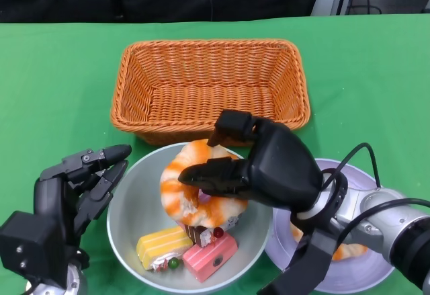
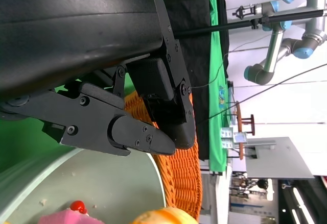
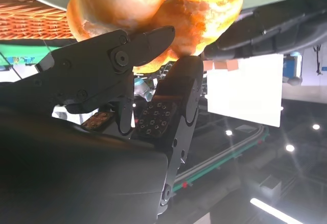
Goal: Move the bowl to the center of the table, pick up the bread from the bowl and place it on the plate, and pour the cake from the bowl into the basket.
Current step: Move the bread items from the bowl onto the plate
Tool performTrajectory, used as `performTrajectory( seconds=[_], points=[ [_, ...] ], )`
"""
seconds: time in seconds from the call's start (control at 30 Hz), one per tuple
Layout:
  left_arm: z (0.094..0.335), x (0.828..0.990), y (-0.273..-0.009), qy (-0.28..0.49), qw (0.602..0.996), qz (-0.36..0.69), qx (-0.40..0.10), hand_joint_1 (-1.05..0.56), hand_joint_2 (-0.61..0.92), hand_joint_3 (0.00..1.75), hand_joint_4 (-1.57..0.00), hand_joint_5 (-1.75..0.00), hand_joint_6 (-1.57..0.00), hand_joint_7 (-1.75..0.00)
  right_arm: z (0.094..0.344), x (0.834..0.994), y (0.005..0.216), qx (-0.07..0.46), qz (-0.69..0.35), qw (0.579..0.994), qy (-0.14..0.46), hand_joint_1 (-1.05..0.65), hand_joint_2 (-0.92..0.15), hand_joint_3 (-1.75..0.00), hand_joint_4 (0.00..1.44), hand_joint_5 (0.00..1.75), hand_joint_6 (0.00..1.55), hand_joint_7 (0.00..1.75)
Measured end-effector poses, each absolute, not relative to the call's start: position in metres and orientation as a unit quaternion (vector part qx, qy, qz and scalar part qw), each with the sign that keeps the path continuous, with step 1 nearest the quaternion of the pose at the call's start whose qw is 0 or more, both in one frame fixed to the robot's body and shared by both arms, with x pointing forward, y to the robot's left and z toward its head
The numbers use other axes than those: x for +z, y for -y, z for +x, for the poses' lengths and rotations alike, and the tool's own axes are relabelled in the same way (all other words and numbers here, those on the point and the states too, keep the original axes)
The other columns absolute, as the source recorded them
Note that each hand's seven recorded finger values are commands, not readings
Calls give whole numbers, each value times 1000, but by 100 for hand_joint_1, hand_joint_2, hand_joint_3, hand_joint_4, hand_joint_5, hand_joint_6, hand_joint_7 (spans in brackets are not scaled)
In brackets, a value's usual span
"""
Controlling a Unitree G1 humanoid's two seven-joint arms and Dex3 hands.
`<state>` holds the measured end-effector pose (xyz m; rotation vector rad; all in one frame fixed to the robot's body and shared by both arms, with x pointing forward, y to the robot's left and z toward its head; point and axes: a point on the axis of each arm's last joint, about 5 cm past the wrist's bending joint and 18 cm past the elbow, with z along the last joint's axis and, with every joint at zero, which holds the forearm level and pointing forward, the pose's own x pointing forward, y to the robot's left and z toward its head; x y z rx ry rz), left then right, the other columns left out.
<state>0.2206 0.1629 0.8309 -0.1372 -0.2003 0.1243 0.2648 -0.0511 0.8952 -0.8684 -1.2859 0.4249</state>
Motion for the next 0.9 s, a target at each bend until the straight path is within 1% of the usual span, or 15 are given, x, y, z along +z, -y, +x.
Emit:
performTrajectory(
  seconds=[0.03, 0.07, 0.1, 0.13, 0.17, 0.2, 0.27, 0.37, 0.5, 0.67, 0.77, 0.9],
  points=[
    [221, 831, -163, 100, 991, -65, 62, -38, 92, 7, -69, -162, -122, -20, 265, 898, 52, 190, -382, 701, 571, -25, -89, 0, 84, 100, 119, 0],
    [221, 831, -164, 101, 991, -65, 63, -37, 92, 7, -70, -151, -121, -21, 265, 901, 53, 191, -378, 707, 566, -26, -83, 0, 87, 91, 119, 0],
    [221, 831, -164, 101, 991, -65, 63, -37, 92, 7, -72, -144, -121, -21, 264, 903, 54, 190, -374, 714, 561, -26, -81, 0, 88, 87, 119, 0],
    [220, 831, -164, 100, 991, -66, 62, -36, 92, 8, -76, -132, -120, -22, 263, 906, 56, 189, -370, 720, 556, -26, -79, 0, 89, 83, 119, 0],
    [220, 830, -164, 101, 991, -66, 60, -36, 92, 8, -83, -116, -119, -23, 262, 907, 58, 190, -367, 726, 550, -25, -78, 0, 91, 80, 118, 0],
    [220, 830, -165, 101, 991, -67, 60, -36, 92, 9, -86, -108, -119, -23, 260, 909, 60, 191, -362, 733, 543, -24, -77, 0, 91, 79, 118, 0],
    [220, 830, -166, 102, 991, -66, 57, -34, 92, 9, -91, -99, -119, -25, 256, 911, 64, 195, -353, 748, 527, -23, -77, 0, 94, 79, 118, 0],
    [219, 829, -167, 103, 991, -64, 58, -34, 92, 10, -95, -90, -118, -26, 249, 914, 68, 198, -333, 771, 505, -20, -76, 0, 97, 81, 120, 2],
    [218, 827, -168, 99, 991, -65, 56, -34, 92, 9, -99, -82, -118, -26, 244, 916, 73, 196, -308, 798, 479, -18, -78, -1, 98, 81, 120, 1],
    [219, 826, -169, 95, 992, -64, 55, -34, 92, 9, -104, -74, -118, -25, 237, 920, 81, 201, -288, 817, 457, -19, -79, -1, 98, 78, 119, 1],
    [220, 827, -169, 95, 992, -63, 54, -34, 92, 9, -105, -72, -119, -25, 235, 924, 86, 200, -282, 822, 452, -19, -79, -1, 98, 78, 118, 0],
    [220, 827, -169, 96, 992, -62, 54, -33, 92, 8, -105, -72, -119, -24, 233, 924, 91, 203, -284, 826, 442, -21, -80, -1, 98, 78, 118, 0]
  ],
)
